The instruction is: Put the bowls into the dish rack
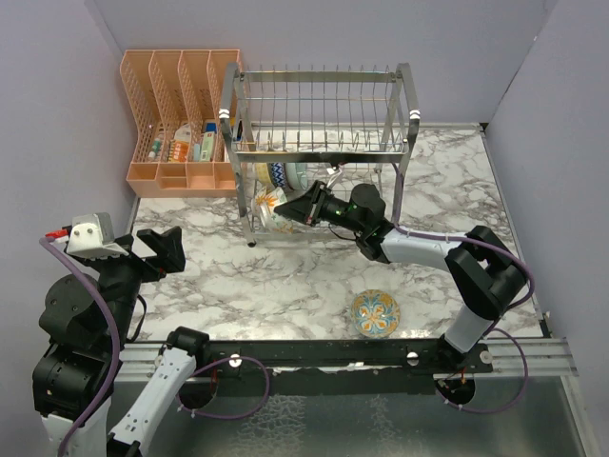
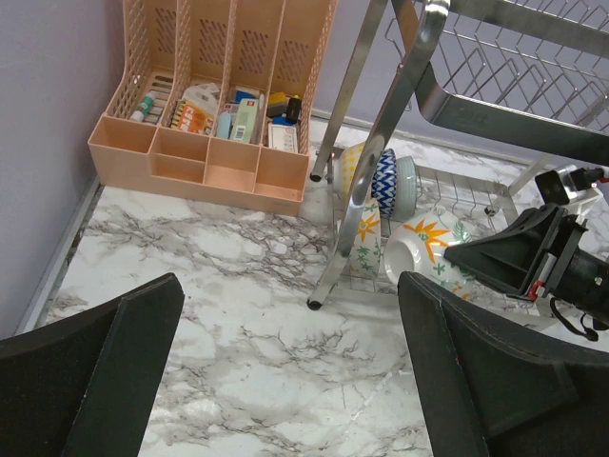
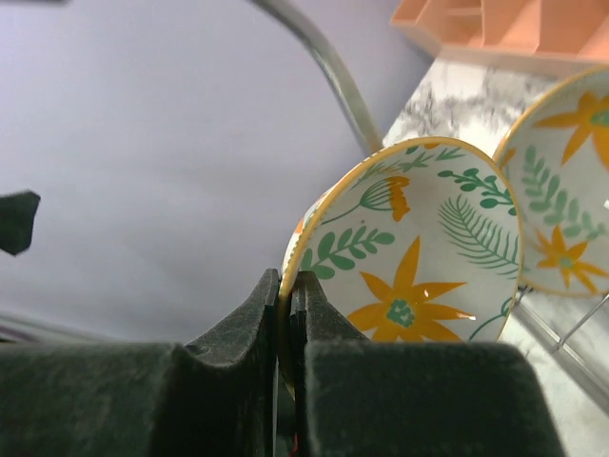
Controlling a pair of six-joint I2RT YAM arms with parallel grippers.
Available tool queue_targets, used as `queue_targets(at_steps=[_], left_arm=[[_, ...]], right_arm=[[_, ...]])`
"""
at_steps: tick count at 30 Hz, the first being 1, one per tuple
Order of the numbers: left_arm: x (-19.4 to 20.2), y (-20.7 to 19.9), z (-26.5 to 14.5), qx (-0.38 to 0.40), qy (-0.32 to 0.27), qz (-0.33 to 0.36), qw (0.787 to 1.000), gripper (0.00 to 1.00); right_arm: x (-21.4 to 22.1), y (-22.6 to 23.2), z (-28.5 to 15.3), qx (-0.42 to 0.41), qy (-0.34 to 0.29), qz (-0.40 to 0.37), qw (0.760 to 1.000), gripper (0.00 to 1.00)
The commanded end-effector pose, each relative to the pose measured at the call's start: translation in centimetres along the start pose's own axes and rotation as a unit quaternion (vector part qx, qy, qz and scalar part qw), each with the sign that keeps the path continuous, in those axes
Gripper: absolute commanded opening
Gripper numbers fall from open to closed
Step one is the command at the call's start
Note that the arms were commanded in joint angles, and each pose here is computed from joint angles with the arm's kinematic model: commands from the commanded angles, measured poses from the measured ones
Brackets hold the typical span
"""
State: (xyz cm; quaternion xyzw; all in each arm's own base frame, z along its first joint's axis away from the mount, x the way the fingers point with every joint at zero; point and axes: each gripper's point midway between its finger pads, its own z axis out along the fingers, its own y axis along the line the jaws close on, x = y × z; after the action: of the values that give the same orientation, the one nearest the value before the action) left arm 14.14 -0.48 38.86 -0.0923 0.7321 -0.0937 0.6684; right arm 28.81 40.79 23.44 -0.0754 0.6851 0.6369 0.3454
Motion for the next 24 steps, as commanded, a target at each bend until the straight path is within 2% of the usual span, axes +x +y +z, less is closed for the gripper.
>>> queue_targets(at_steps=[1,11,24], left_arm=[[-0.3,-0.6,0.4,0.013,-0.005,0.000,1.000,0.99],[0.0,-0.4,0.6,0.009,-0.001,0.007,1.000,0.99],[0.0,-0.3,0.8,0.005,0.003,0.011,1.000,0.99]], right_arm=[[-5.0,0.7,0.1,-0.018,-0.115,-0.018,0.993,0.01],[-7.1,-2.7,-0.4,0.047,-0.176,-0.015,0.983,0.01],[-7.3,-7.4,0.4,0.057,-0.175,0.044,0.982,0.01]])
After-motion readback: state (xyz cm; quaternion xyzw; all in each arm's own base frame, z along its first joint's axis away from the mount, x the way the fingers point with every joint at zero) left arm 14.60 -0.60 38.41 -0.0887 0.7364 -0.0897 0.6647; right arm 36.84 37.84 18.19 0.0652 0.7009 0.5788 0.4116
